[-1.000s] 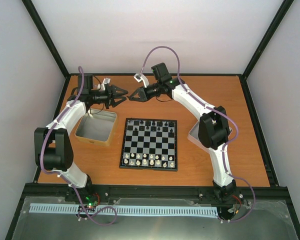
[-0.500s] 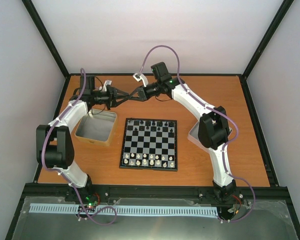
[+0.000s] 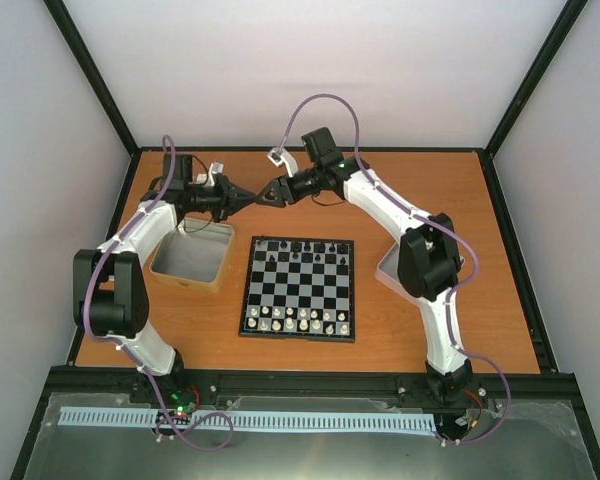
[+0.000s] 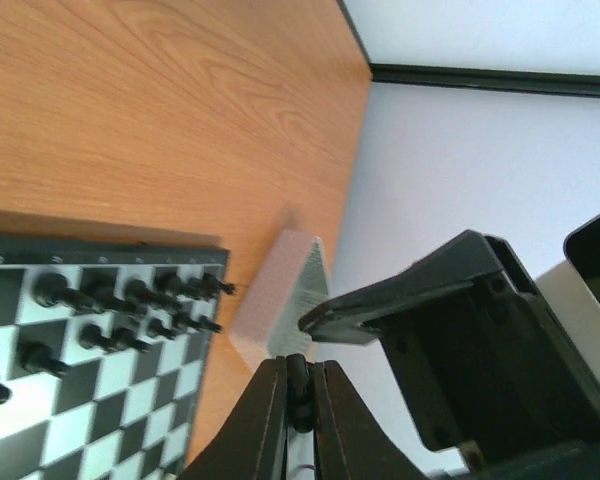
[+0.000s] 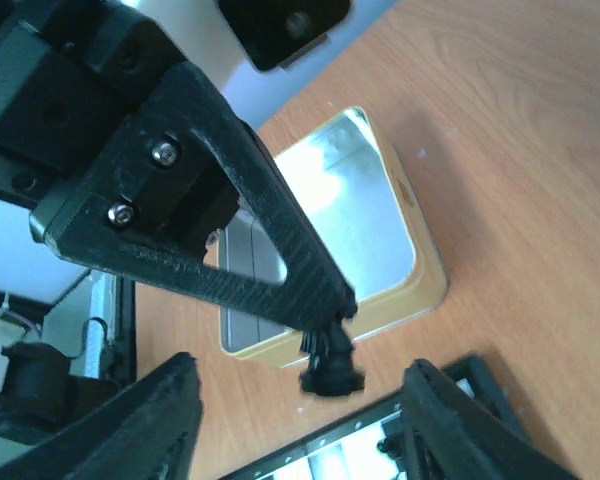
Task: Set up the chess pieces on the board
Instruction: Place the chess piece on the chessboard.
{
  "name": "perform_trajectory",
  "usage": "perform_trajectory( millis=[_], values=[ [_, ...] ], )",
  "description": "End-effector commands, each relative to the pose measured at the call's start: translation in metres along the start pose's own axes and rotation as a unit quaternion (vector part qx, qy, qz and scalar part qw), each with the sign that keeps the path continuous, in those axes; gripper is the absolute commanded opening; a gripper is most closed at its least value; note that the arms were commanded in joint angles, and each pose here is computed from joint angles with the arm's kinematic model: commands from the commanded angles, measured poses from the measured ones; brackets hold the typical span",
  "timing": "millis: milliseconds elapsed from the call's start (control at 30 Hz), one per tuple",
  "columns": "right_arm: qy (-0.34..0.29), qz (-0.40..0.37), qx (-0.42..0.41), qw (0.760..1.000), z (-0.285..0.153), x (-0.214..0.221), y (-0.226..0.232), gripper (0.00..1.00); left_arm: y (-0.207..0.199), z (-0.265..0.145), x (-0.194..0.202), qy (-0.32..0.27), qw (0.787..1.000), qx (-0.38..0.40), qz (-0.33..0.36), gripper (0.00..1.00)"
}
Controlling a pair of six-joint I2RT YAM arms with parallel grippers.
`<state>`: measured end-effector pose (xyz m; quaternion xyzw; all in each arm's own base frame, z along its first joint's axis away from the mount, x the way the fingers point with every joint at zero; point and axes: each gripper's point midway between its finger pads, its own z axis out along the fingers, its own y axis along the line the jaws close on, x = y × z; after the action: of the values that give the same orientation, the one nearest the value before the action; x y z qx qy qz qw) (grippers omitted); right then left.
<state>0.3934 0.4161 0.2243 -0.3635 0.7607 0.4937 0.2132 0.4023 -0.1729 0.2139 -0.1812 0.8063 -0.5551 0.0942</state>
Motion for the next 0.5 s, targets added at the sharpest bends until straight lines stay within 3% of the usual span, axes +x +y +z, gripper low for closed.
perform_trajectory(
  millis=[0,233,467],
  values=[
    [-0.016,0.018,0.043,0.999,-0.023,0.004,0.002,0.59,0.019,0.003,-0.004,-0.042,0.990,-0.081,0.109,0.01],
    [-0.111,0.094,0.150,0.978,-0.086,0.016,-0.023,0.63,0.044,0.034,0.006,-0.058,0.945,-0.195,0.255,0.01],
    [-0.151,0.157,0.251,0.943,-0.121,0.055,-0.034,0.63,0.075,0.055,0.016,-0.076,0.865,-0.329,0.372,0.01]
  ],
)
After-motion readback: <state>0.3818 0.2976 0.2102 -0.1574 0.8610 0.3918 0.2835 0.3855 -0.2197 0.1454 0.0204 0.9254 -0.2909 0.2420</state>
